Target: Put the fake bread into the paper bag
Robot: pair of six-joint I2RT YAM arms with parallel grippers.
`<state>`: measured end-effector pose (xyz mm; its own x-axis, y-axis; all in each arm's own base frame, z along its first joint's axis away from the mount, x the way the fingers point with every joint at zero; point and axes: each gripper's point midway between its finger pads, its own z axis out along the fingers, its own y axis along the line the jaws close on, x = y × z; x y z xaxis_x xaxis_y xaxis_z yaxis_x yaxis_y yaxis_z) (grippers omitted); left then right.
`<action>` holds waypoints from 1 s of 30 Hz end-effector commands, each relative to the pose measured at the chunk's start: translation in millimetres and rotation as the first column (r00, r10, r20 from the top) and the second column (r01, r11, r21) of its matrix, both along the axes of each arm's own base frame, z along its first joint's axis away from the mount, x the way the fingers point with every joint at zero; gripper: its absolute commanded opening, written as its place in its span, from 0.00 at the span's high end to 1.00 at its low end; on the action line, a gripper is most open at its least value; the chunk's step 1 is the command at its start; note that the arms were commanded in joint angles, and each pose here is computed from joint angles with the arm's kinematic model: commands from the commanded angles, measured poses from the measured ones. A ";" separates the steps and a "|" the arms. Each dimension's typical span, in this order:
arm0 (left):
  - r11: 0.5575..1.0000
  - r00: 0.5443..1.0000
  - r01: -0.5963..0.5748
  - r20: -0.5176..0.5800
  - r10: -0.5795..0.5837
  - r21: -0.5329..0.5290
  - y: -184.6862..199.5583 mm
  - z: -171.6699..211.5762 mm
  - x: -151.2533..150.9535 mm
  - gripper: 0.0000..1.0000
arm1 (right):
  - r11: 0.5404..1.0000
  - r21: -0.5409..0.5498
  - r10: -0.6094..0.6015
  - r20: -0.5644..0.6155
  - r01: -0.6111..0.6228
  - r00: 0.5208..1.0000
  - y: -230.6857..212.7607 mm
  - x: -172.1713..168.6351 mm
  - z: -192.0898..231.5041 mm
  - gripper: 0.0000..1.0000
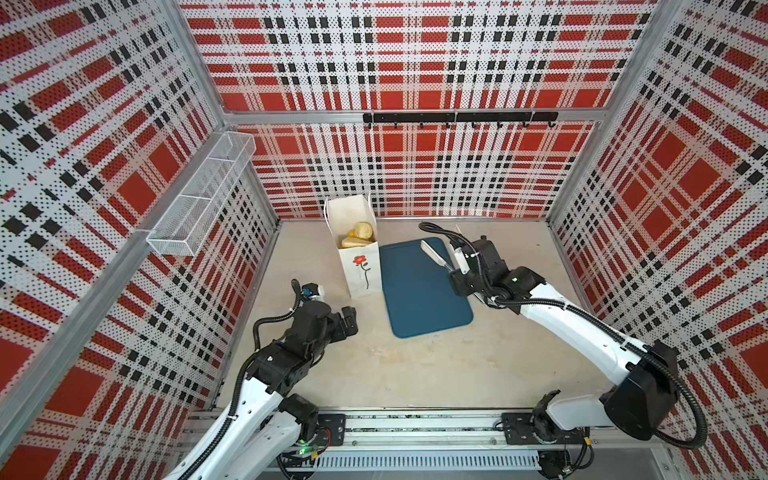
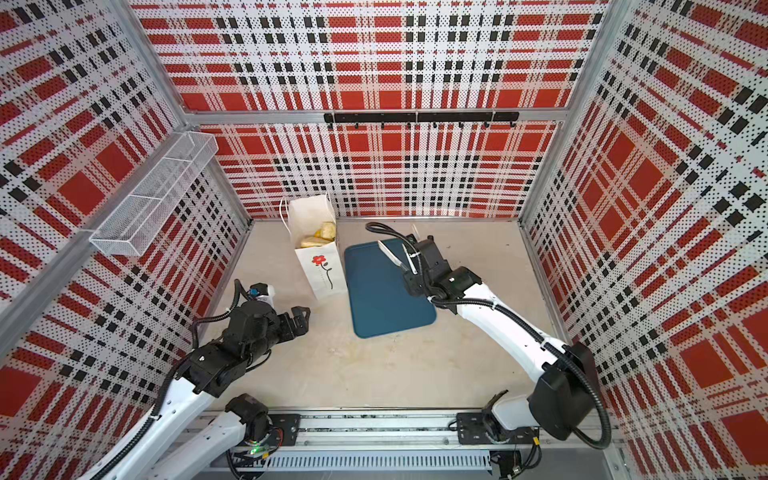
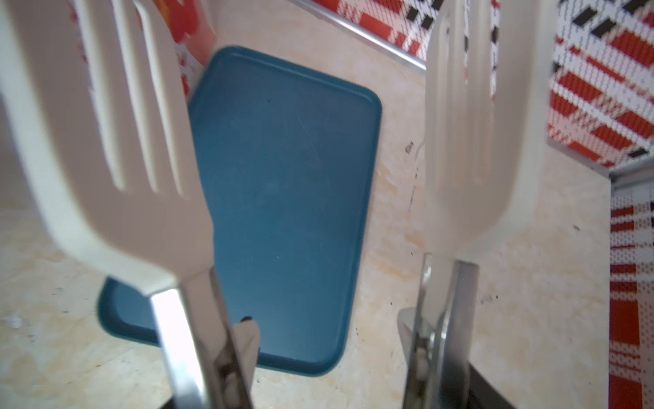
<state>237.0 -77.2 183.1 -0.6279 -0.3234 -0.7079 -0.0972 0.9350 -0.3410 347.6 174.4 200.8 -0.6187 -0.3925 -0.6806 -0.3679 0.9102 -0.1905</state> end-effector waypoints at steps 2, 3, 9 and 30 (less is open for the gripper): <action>0.998 0.998 -0.055 -0.010 0.056 0.034 13.4 -4.0 2.1 0.01 | 0.991 0.068 -0.118 0.064 0.114 0.991 -32.3 12.6 -3.4 0.30; 0.997 0.998 -0.065 -0.011 0.065 0.037 15.8 -4.2 2.3 0.01 | 0.986 0.071 -0.151 0.050 0.148 0.987 -42.5 13.4 -11.9 0.30; 0.992 0.993 -0.119 -0.018 0.120 0.053 30.2 -8.5 4.9 0.01 | 0.937 0.073 -0.333 -0.116 0.343 0.936 -98.9 15.9 -74.5 0.32; 0.918 0.915 -0.391 -0.074 0.396 0.065 87.7 -30.4 31.2 0.01 | 0.919 0.008 -0.360 -0.390 0.394 0.847 -108.2 42.1 -165.0 0.12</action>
<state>262.7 2.2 154.9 -0.5485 -0.5001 -0.6702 -0.4497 0.8521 -0.2678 376.0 62.0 31.4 -0.9328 -0.0381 -0.3585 -0.0194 0.9983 -0.0557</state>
